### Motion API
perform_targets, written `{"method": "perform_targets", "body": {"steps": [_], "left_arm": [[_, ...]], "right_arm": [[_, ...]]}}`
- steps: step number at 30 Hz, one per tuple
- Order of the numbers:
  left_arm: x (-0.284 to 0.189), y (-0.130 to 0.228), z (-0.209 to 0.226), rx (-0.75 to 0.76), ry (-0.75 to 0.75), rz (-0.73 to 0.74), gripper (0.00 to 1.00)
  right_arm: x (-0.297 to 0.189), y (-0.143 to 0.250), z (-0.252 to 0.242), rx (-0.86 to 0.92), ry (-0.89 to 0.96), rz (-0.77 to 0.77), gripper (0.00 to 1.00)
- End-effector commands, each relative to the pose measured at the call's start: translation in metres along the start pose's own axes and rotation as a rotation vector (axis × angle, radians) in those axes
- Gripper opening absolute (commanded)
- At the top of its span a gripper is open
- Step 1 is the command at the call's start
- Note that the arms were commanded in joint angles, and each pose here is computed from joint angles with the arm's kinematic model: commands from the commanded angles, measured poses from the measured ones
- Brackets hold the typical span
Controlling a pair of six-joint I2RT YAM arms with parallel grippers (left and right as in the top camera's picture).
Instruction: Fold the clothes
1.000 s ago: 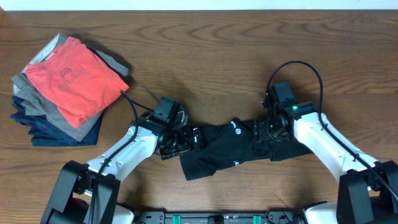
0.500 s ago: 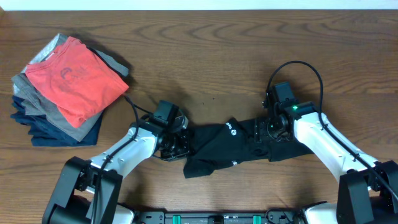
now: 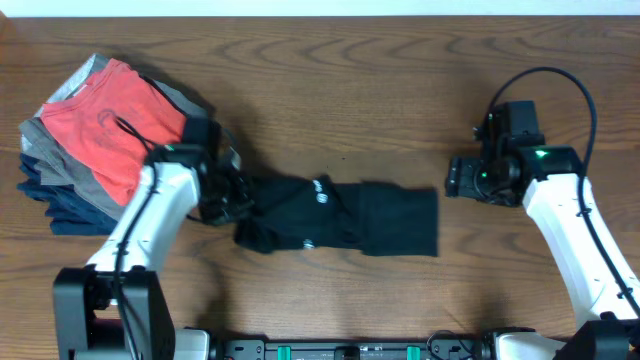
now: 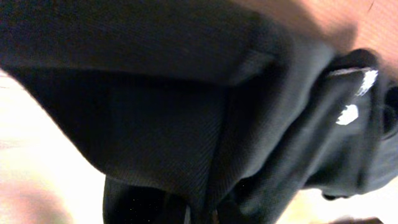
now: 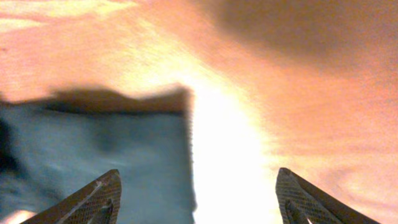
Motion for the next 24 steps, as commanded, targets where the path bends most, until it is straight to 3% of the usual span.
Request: {"method": "perform_targets", "body": {"steps": [1,7,17,24], "left_arm": [[-0.037,-0.026,0.000,0.056,-0.098,-0.092,0.06],[-0.055,-0.032,-0.042,0.150,-0.080,-0.122,0.06],[-0.016,0.005,-0.165,0.439,0.019,-0.142,0.06],[0.027,0.031,-0.202,0.557,-0.029,-0.093,0.08]], "right_arm": [[-0.002,-0.003,-0.014,0.022,0.029,0.007,0.77],[-0.004,-0.005,-0.034,0.092,0.058,0.030,0.77],[-0.004,-0.004,-0.040,0.087,0.066,0.044,0.77],[-0.004,-0.002,-0.041,0.084,0.071,0.053,0.78]]}}
Point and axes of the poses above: each gripper's point midway between its finger pads, its own x axis out along the fingers, its own z axis along the line the jaws close on, y = z × x, the point moved 6 cm from there along -x, back along the fingers, and after that the axes turned 14 degrees about x, right-handed, at the moved point
